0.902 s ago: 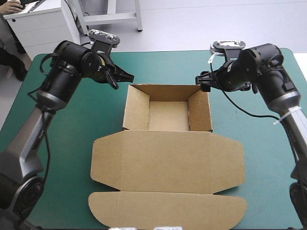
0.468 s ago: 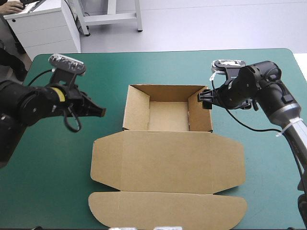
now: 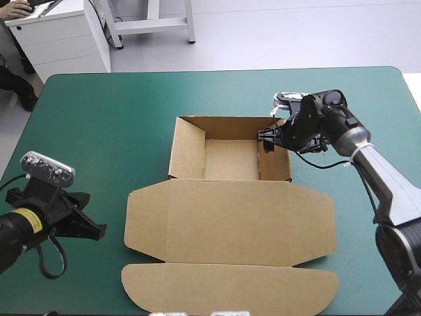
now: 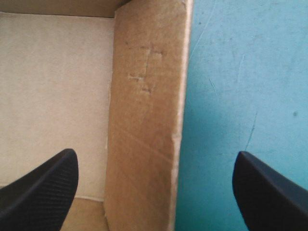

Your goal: Fold the box

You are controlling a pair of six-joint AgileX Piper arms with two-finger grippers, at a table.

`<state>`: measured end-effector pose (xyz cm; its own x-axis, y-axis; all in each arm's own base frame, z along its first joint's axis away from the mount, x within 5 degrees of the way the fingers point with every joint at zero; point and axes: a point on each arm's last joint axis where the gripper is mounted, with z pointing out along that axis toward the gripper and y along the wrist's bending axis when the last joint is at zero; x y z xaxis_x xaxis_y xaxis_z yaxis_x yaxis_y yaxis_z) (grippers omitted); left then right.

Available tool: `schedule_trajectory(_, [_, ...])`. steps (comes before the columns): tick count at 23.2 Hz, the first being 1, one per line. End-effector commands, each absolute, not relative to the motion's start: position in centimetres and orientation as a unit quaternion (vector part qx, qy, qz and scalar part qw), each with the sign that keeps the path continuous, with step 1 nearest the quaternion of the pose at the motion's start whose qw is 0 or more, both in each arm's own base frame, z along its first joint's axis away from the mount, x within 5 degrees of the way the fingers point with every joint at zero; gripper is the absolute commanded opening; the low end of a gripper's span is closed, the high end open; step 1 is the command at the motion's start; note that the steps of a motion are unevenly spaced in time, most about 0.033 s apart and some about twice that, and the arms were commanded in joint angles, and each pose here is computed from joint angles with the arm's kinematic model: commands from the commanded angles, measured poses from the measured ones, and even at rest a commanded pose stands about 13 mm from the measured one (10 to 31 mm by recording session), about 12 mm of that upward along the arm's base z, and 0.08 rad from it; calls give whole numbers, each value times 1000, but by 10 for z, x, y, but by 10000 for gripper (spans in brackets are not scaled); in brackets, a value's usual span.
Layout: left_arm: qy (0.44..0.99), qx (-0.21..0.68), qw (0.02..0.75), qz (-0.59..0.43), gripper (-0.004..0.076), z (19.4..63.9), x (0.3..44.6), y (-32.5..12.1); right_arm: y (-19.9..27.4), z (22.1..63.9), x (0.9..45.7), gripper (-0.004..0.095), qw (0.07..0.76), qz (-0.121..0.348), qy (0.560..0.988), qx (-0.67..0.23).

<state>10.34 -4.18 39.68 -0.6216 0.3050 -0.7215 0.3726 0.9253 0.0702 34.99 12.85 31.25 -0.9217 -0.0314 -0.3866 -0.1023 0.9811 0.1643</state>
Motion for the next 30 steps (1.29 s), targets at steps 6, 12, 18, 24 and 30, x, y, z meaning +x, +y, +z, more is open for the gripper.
schedule_trajectory(6, [851, 192, 487, -43, -3, 371, 75, -24, 132, 302, 367, 795, 214, 92, 972, -32])
schedule_trajectory(12, [851, 191, 487, -43, -3, 355, 64, -18, 132, 296, 367, 772, 197, 89, 976, -32])
schedule_trajectory(18, [850, 191, 488, -43, -3, 355, 64, -18, 131, 296, 364, -10, 176, 76, 980, -50])
schedule_trajectory(24, [850, 191, 490, -41, -3, 356, 64, -18, 103, 345, 378, -20, 242, -6, 968, -72])
schedule_trajectory(30, [855, 177, 486, -44, -3, 355, 64, -17, 19, 379, 393, -20, 291, -119, 949, 2])
